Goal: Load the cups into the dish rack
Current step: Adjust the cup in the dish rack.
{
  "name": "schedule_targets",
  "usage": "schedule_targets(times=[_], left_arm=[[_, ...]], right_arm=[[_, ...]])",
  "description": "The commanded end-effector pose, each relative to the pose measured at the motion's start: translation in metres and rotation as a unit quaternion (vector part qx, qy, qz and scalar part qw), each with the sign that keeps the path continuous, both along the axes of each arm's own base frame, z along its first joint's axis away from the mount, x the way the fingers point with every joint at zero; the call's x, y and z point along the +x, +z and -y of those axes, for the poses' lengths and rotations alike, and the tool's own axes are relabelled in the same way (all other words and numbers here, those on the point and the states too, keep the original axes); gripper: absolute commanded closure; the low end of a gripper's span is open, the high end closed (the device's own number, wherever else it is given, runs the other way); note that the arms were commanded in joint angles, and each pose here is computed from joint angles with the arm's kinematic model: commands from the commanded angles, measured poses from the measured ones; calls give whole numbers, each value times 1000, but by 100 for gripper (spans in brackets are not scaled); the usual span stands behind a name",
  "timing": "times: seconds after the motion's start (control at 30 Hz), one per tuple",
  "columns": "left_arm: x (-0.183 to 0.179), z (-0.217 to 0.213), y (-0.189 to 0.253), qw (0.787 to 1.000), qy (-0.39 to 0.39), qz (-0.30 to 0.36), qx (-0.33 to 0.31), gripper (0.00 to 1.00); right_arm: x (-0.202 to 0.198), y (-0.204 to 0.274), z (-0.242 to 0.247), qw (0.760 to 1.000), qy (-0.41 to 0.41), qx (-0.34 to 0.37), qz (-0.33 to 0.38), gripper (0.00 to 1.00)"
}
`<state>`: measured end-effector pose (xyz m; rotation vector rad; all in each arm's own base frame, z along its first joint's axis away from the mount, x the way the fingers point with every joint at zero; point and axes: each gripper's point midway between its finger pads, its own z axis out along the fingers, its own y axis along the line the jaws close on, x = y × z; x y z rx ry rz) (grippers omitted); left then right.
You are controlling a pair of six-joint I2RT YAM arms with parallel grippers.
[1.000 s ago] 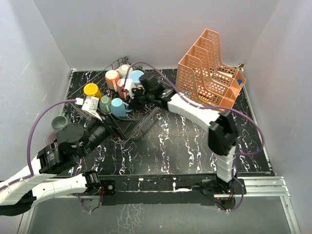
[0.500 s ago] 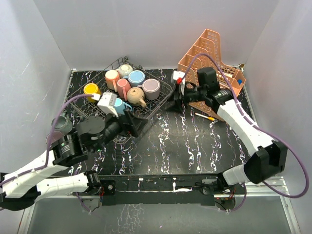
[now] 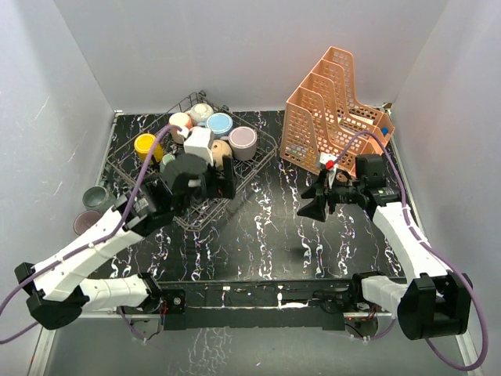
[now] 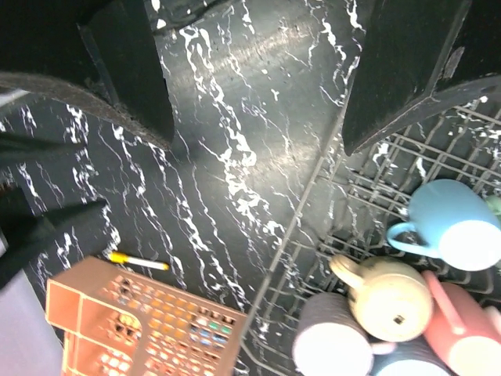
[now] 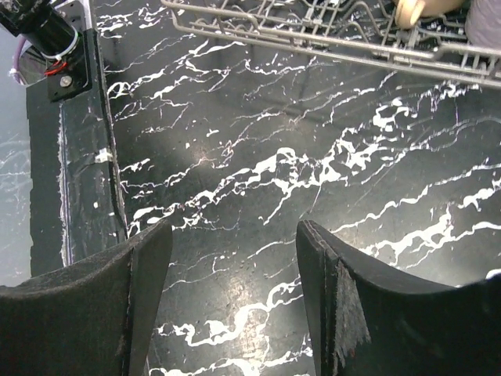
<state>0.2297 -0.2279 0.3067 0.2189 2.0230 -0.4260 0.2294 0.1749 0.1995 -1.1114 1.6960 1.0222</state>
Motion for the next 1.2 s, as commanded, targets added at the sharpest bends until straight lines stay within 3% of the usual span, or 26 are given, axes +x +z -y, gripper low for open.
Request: schedule_targets(times=[0.0, 0.3, 0.57, 0.77, 0.9, 1.0, 1.17], left_arm=[[24, -13, 0, 999, -8, -35, 12, 13], [62, -62, -51, 990, 37, -129, 46, 13], [71, -138, -97, 976, 131, -176, -6, 13], [62, -187, -145, 949, 222, -219, -43, 13], [58, -205, -153, 939, 260, -220, -45, 13], [57, -224, -150, 929, 308, -202, -22, 13], [41, -271, -149, 885, 423, -190, 43, 6]], right_arm=[[5, 7, 10, 999, -10, 36, 36, 33], [26, -6, 34, 996, -77, 7, 37, 33], [33, -14, 38, 995, -93, -8, 27, 33], [34, -18, 40, 995, -97, -13, 21, 33], [34, -19, 40, 995, -96, -13, 21, 33], [34, -19, 40, 995, -97, -14, 21, 33], [34, -20, 40, 995, -96, -14, 20, 33]])
